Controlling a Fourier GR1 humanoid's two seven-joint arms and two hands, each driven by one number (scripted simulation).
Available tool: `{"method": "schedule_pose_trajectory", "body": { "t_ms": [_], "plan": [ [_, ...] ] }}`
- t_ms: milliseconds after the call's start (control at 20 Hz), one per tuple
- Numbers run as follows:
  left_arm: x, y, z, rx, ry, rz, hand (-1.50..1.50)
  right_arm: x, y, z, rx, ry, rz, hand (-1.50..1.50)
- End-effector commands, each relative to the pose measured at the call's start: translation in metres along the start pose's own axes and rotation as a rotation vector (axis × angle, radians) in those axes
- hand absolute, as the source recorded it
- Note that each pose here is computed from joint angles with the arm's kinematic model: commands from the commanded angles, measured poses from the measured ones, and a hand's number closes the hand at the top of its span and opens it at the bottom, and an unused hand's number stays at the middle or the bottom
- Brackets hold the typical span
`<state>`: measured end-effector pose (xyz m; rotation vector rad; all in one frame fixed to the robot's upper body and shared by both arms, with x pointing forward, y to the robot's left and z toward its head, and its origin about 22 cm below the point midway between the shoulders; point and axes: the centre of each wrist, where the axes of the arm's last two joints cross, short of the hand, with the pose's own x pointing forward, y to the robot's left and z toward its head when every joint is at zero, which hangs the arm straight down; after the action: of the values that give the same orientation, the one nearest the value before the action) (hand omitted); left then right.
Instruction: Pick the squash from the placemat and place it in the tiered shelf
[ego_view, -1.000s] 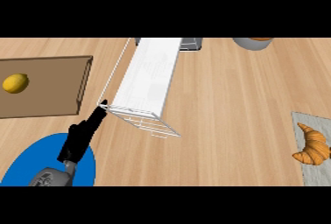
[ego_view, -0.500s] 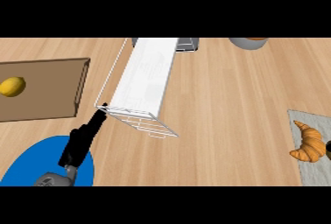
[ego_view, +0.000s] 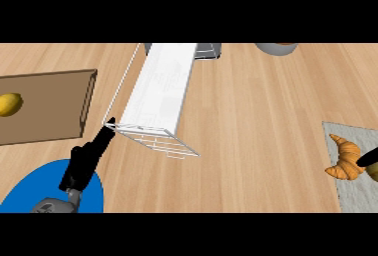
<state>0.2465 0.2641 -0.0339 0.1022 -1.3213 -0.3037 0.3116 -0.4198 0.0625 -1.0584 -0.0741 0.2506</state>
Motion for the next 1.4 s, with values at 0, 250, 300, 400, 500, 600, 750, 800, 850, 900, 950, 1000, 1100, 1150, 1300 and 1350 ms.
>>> {"method": "schedule_pose_trajectory", "body": {
  "t_ms": [0,250,300,400,500,600,750,800,850,900,950,1000,1100,1150,1300,1350],
  "plan": [
    [0.005,0.006,0.000,0.005,0.003,0.006,0.00,0.007,-0.007,-0.006,-0.029,0.160,0.044,-1.50],
    [-0.001,-0.008,0.010,-0.011,0.012,0.015,0.00,0.020,0.017,-0.002,-0.010,0.165,0.090,-1.50],
    [-0.003,0.001,0.008,0.011,0.007,-0.001,0.00,0.023,0.015,0.004,-0.013,0.171,0.085,-1.50],
    [-0.008,-0.007,0.006,0.001,0.012,0.007,0.00,0.017,0.016,-0.009,0.024,0.160,0.102,-1.50],
    [-0.002,0.010,0.002,0.003,0.013,0.023,0.00,0.016,0.024,-0.012,0.010,0.172,0.090,-1.50],
    [-0.002,0.000,0.014,0.003,0.008,-0.001,0.00,0.007,0.021,-0.023,0.008,0.177,0.103,-1.50],
    [0.009,0.010,0.014,0.007,-0.010,-0.003,0.00,0.020,0.031,-0.012,0.011,0.187,0.106,-1.50],
    [0.008,0.002,0.003,0.018,0.000,0.001,0.00,0.008,0.040,-0.023,0.015,0.177,0.121,-1.50],
    [-0.011,0.012,0.002,0.003,0.018,0.000,0.00,-0.005,0.041,-0.037,0.025,0.169,0.138,-1.50],
    [-0.008,0.010,0.014,0.009,-0.010,0.007,0.00,0.004,0.035,-0.034,0.030,0.160,0.123,-1.50],
    [-0.015,-0.003,0.009,0.010,-0.005,0.013,0.00,0.003,0.039,-0.036,0.021,0.165,0.117,-1.50],
    [-0.008,0.016,0.018,0.009,0.012,0.003,0.00,-0.004,0.044,-0.042,0.019,0.182,0.147,-1.50],
    [0.007,0.004,0.008,0.038,0.008,0.019,0.00,0.001,0.067,-0.030,0.045,0.180,0.119,-1.50],
    [0.024,0.009,-0.003,0.015,0.016,0.018,0.00,0.007,0.046,-0.038,0.032,0.184,0.127,-1.50],
    [-0.001,0.014,-0.001,0.016,-0.001,0.009,0.00,0.000,0.057,-0.033,0.065,0.161,0.114,1.50],
    [-0.002,-0.007,-0.003,0.019,0.019,0.024,0.00,-0.010,0.046,-0.045,0.050,0.132,0.133,1.50]
  ]
}}
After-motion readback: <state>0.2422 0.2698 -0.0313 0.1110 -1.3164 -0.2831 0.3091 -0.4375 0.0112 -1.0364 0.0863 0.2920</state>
